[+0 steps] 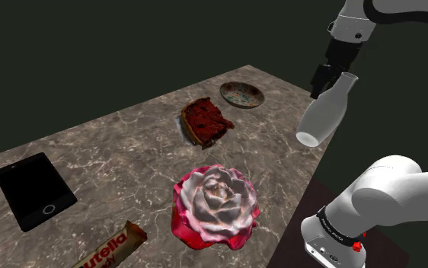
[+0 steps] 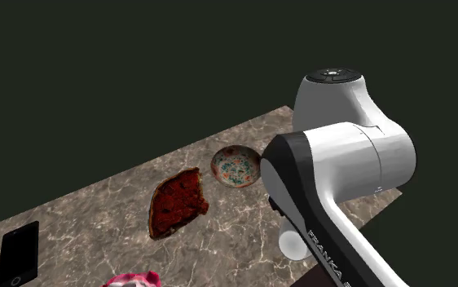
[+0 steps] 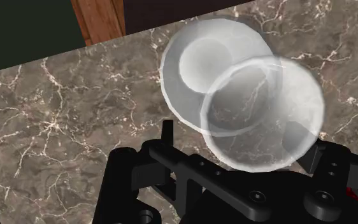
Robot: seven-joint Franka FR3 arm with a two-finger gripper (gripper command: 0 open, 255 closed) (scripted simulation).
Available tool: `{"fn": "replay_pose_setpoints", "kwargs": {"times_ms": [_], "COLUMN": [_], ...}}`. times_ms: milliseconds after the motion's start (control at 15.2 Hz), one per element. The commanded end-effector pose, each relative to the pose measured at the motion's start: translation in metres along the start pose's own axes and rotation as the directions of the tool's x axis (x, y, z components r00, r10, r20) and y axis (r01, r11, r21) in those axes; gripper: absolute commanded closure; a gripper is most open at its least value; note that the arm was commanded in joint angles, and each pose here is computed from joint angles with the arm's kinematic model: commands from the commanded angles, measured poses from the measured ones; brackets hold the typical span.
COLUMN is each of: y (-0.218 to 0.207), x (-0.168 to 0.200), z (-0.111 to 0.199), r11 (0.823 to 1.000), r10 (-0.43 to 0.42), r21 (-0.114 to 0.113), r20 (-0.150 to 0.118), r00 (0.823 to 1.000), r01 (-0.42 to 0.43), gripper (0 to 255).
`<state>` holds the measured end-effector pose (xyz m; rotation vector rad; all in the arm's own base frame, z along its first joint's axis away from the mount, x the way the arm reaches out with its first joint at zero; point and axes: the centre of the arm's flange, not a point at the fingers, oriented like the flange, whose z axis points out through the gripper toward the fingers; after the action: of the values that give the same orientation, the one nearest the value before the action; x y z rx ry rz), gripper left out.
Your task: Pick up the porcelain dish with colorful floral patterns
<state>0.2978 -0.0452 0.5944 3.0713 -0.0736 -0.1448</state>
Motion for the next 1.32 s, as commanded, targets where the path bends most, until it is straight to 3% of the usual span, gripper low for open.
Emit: {"fn": "replay_pose_setpoints", "kwargs": {"times_ms": [0,594,1254], "y": [0.000,0.034,0.074], "x": [0.000,0.112,0.234], "z": [0.000,0.026,0.060], "r11": [1.000,0.983,0.926], "r10": [0.000,0.056,0.122], "r21": [0.000,0.175,0.364], "r20": [0.000,-0.019,-0.028], "r00": [1.000,0.998,0.992], "r01": [0.000,-0.052,-0.103], "gripper": [0,0,0]}}
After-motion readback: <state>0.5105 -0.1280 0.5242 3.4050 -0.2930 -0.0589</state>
